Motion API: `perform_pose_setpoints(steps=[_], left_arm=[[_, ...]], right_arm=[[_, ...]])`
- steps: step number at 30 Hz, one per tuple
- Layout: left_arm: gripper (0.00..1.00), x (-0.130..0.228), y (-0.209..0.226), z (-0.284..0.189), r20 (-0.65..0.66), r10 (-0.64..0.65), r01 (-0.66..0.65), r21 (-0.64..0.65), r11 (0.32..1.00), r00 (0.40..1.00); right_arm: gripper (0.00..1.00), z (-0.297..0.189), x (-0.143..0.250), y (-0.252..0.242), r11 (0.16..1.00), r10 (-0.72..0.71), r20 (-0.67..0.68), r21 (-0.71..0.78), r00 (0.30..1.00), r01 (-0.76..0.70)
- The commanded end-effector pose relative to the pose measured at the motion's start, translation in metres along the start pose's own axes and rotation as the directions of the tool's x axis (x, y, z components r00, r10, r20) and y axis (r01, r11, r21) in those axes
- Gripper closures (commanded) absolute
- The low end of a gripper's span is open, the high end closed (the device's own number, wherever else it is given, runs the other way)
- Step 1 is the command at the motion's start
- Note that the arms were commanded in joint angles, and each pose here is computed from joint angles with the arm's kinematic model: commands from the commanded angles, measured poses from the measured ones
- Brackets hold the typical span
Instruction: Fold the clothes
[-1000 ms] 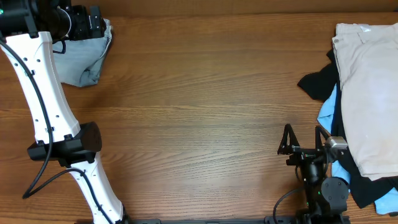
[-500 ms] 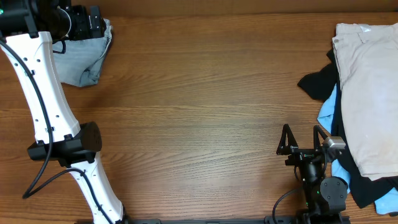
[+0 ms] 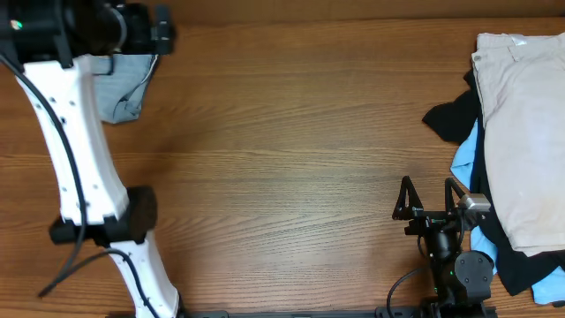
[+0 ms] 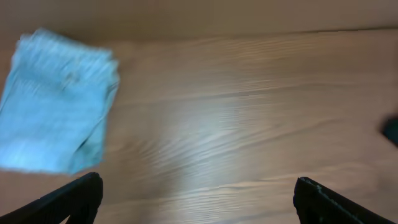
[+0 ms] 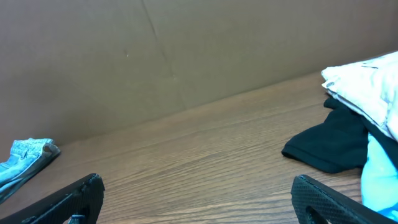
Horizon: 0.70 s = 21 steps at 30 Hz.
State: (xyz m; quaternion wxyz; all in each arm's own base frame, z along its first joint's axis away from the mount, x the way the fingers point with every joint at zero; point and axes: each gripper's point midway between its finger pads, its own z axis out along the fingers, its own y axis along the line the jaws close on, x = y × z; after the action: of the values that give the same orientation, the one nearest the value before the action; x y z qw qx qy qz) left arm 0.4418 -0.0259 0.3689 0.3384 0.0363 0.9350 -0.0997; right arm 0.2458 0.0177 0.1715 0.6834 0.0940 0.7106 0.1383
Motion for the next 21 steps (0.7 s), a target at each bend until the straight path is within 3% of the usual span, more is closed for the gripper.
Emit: perform_pose_setpoints(steps=[1, 4, 9, 21], left_arm=[[0.00, -0.004, -0.057, -0.051, 0.116, 0.089, -0.098, 0.075, 0.992, 0.989], [0.00, -0.001, -0.075, -0.055, 0.118, 0.136, -0.147, 0.087, 0.985, 0.984], [0.00, 0.002, -0.076, -0.052, 0.105, 0.173, -0.174, -0.002, 0.985, 0.979], [0.00, 0.006, -0.091, -0.048, 0.090, 0.167, -0.170, 0.029, 0.985, 0.982]], right_arm=[[0.00, 0.000, 0.001, 0.001, 1.000, 0.000, 0.006, -0.009, 1.000, 0.000], [0.00, 0.000, 0.001, 0.001, 1.000, 0.000, 0.006, -0.009, 1.000, 0.000], [0.00, 0.000, 0.001, 0.001, 1.000, 0.000, 0.006, -0.009, 1.000, 0.000], [0.00, 0.000, 0.001, 0.001, 1.000, 0.000, 0.006, -0.009, 1.000, 0.000]])
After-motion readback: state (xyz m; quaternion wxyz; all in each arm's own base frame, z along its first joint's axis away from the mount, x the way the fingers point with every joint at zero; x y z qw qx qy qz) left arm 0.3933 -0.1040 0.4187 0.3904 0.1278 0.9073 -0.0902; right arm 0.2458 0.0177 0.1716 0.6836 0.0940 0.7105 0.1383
